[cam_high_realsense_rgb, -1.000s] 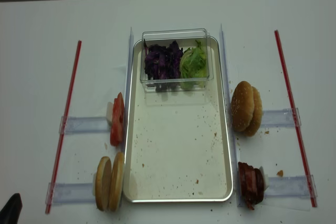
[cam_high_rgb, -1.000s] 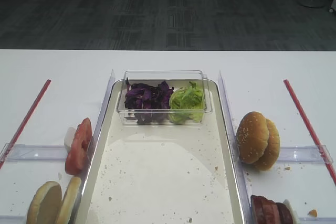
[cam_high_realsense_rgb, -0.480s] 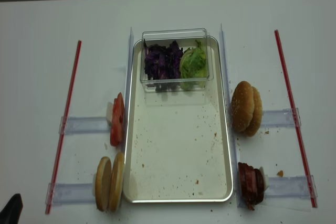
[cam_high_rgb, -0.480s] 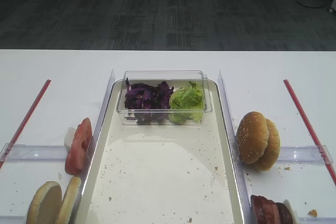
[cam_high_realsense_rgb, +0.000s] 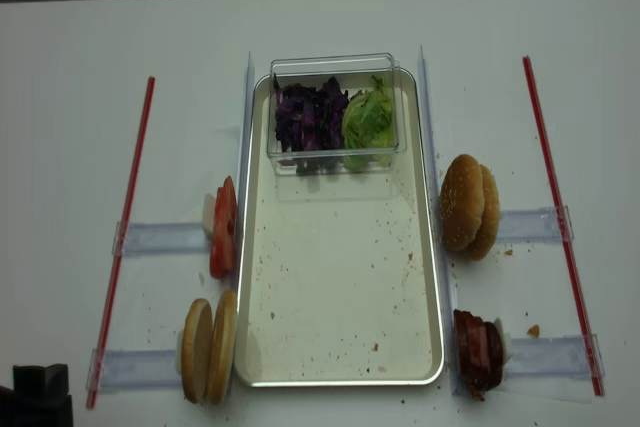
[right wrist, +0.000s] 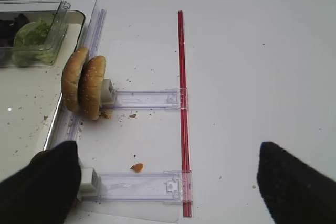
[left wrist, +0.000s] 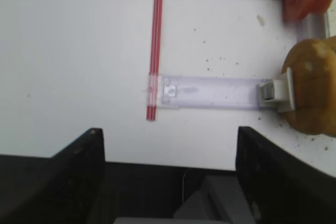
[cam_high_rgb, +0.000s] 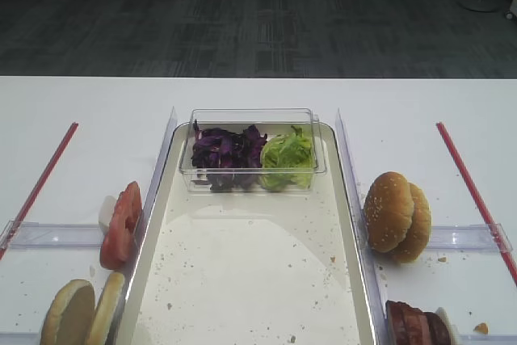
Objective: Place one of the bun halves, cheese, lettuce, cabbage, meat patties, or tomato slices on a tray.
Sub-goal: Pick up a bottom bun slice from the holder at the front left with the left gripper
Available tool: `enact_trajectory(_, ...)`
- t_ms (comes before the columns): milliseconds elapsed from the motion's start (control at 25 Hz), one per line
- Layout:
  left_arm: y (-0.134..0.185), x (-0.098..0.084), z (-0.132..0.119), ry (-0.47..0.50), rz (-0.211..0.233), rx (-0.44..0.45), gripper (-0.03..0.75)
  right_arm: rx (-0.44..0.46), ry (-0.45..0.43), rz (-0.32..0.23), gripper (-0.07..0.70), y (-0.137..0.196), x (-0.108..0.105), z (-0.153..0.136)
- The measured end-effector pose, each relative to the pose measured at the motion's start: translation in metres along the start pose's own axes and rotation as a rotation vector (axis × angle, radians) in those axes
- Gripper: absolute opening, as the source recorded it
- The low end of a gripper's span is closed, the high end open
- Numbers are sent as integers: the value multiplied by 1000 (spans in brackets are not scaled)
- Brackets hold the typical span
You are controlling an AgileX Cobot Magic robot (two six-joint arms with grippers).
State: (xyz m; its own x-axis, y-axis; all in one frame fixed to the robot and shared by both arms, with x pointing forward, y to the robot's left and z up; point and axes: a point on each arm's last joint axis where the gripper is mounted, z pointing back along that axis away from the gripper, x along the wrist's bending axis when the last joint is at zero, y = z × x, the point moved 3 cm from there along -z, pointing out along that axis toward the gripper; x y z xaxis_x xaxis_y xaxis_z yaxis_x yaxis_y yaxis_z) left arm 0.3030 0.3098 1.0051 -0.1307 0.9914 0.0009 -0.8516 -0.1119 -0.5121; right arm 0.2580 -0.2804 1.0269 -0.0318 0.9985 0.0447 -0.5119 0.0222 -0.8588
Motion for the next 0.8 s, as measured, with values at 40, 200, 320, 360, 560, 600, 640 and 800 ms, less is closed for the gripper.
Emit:
enact_trajectory(40, -3, 1, -5, -11, -1, 48, 482, 0, 0, 0, 692, 0, 0, 0)
enact_trajectory(200, -11, 0, -25, -30, -9, 207, 482, 0, 0, 0, 692, 0, 0, 0)
enact_trajectory(320, -15, 0, -37, -36, -15, 291, 482, 0, 0, 0, 692, 0, 0, 0)
enact_trajectory(360, -17, 0, -40, -38, -16, 307, 482, 0, 0, 0, 692, 0, 0, 0)
enact_trajectory(560, -23, -1, -50, -40, -21, 336, 482, 0, 0, 0, 692, 0, 0, 0)
enact_trajectory(600, -23, -1, -52, -41, -22, 347, 482, 0, 0, 0, 692, 0, 0, 0)
enact_trajectory(640, -24, -1, -54, -42, -22, 360, 482, 0, 0, 0, 692, 0, 0, 0)
enact_trajectory(800, -32, -2, -59, -41, -24, 363, 482, 0, 0, 6, 692, 0, 0, 0)
